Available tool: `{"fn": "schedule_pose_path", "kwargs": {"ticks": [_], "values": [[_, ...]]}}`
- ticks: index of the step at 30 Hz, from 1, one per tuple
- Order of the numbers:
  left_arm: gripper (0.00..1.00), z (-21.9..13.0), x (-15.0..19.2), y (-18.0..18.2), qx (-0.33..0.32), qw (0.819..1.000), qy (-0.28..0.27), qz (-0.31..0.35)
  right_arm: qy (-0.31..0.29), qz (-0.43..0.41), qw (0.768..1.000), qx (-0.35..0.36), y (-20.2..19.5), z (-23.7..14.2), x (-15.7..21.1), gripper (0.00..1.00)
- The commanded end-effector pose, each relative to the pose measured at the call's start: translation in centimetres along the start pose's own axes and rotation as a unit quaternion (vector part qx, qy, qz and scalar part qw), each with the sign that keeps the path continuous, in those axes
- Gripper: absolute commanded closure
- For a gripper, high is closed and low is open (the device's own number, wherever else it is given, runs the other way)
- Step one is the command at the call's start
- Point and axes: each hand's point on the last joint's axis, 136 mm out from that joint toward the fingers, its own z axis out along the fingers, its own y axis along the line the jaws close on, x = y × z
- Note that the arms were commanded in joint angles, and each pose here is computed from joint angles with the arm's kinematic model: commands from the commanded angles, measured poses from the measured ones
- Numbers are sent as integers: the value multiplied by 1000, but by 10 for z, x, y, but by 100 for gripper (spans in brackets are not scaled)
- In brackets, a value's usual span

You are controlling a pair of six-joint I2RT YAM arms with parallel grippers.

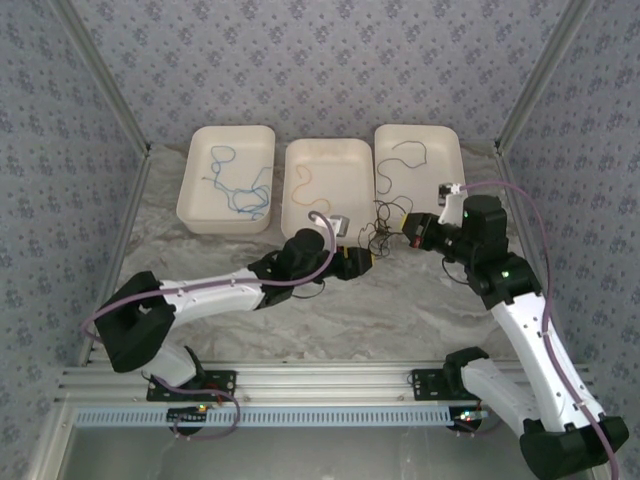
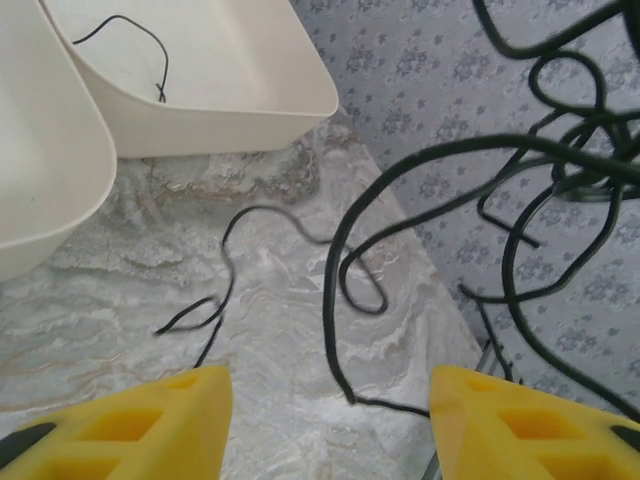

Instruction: Untangle the cables

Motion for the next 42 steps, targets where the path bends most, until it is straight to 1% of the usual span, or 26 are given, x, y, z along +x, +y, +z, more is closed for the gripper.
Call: {"fn": "schedule_pose_path", "kwargs": {"ticks": [1,6,8,9,12,16,18,21,22,24,26,29,31,32,34,37,40,41,42], "values": [[52,3,-26,-21,40,999,-36,5,4,20,999,-39,11,-3,0,100],[74,4,-38,-22,52,997,-56,-7,1,35,998,-46,11,-3,-2,100],[93,3,-42,-26,57,996,-63,-6,0,38,998,-46,9,-3,-2,100],[100,2,-44,-27,57,996,-66,-6,-2,38,998,-43,8,-3,-3,100],[100,-5,-46,-17,25,997,-74,-13,-17,38,999,-27,1,-9,-7,100],[100,-33,-43,10,-51,995,-81,-18,-58,21,998,20,-13,-29,-22,100],[100,-55,-41,30,-110,991,-80,-14,-82,13,995,53,-22,-41,-32,100],[100,-104,-44,59,-200,975,-96,-11,-113,3,988,107,-37,-60,-45,100],[100,-122,-48,64,-219,970,-102,-8,-127,-3,984,122,-40,-67,-51,100],[100,-152,-54,71,-252,962,-105,2,-129,-1,980,152,-50,-75,-51,100],[100,-180,-62,74,-272,956,-110,8,-141,0,975,174,-57,-83,-56,100],[100,-216,-71,77,-295,948,-121,8,-152,6,971,184,-62,-88,-63,100],[100,-232,-77,75,-294,947,-126,9,-162,1,969,187,-64,-90,-69,100],[100,-238,-79,71,-292,948,-127,13,-156,3,970,186,-64,-88,-67,100],[100,-250,-84,70,-305,943,-131,22,-150,2,969,196,-70,-86,-62,100],[100,-268,-87,79,-343,930,-128,21,-144,0,967,211,-79,-88,-53,100],[100,-279,-84,92,-379,918,-118,12,-164,3,964,209,-76,-95,-61,100],[100,-284,-83,99,-400,909,-115,8,-177,4,962,210,-73,-99,-67,100],[100,-290,-80,108,-429,896,-109,3,-185,4,961,207,-70,-102,-72,100]]}}
